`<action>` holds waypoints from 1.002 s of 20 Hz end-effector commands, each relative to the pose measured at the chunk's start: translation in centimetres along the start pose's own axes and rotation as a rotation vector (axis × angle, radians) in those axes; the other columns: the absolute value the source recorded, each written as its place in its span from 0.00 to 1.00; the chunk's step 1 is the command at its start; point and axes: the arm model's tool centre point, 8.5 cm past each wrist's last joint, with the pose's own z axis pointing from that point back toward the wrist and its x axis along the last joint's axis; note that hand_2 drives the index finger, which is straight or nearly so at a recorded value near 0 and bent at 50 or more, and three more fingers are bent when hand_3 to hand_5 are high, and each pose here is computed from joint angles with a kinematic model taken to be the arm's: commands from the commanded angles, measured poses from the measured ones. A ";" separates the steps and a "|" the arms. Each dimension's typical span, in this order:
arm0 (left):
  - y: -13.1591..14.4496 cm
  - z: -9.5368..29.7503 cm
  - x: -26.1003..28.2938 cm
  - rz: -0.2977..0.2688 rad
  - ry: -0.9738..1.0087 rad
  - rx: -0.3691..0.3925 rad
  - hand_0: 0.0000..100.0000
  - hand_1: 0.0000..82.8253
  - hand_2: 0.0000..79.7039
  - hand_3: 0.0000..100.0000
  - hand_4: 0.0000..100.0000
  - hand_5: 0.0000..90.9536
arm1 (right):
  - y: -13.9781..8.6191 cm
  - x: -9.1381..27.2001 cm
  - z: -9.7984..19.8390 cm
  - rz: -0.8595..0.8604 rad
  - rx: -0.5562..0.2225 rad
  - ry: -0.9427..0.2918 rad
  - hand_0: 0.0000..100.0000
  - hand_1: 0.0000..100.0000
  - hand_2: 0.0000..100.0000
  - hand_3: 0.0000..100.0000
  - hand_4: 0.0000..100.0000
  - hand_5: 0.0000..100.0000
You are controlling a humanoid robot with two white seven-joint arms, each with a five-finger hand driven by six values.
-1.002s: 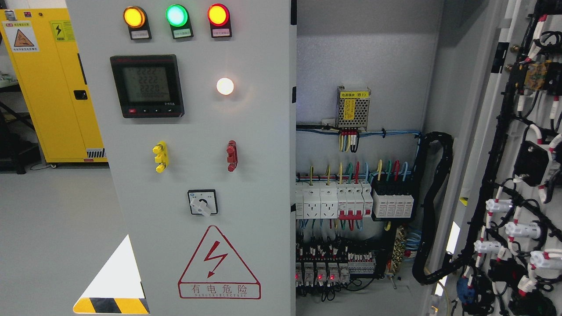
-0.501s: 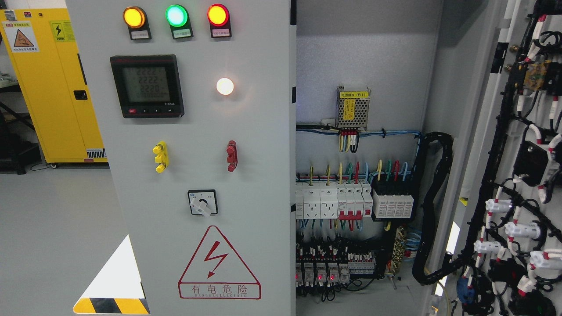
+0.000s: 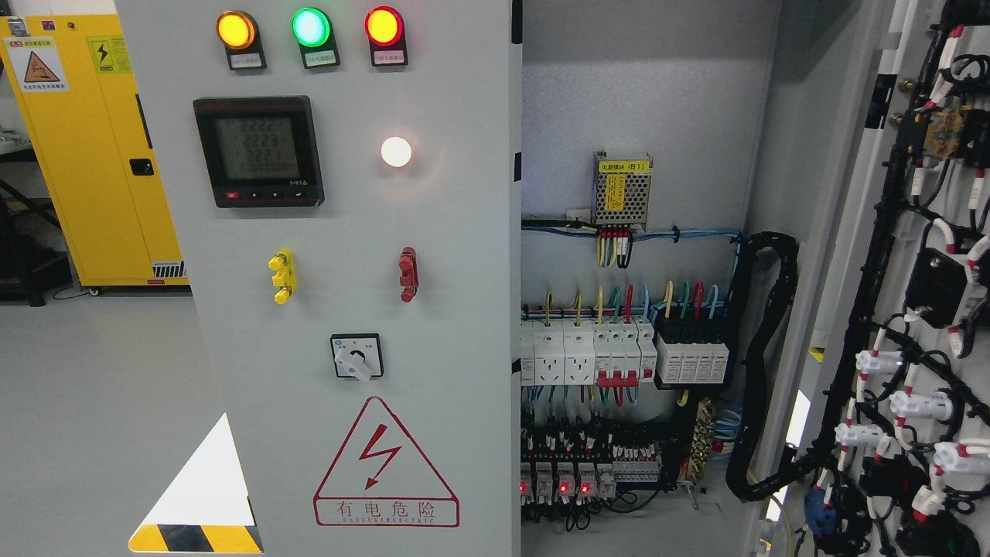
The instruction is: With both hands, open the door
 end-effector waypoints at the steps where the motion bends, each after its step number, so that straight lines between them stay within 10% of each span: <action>1: -0.2 0.0 0.0 0.002 0.000 -0.002 0.30 0.24 0.00 0.00 0.00 0.00 | -0.4 5.8 -6.0 0.009 -0.017 -0.188 0.21 0.11 0.00 0.00 0.00 0.00; 20: -0.3 -0.1 0.1 0.006 -0.005 -0.005 0.31 0.24 0.00 0.00 0.00 0.00 | -9.1 4.2 -15.5 0.148 -0.148 -0.070 0.21 0.11 0.00 0.00 0.00 0.00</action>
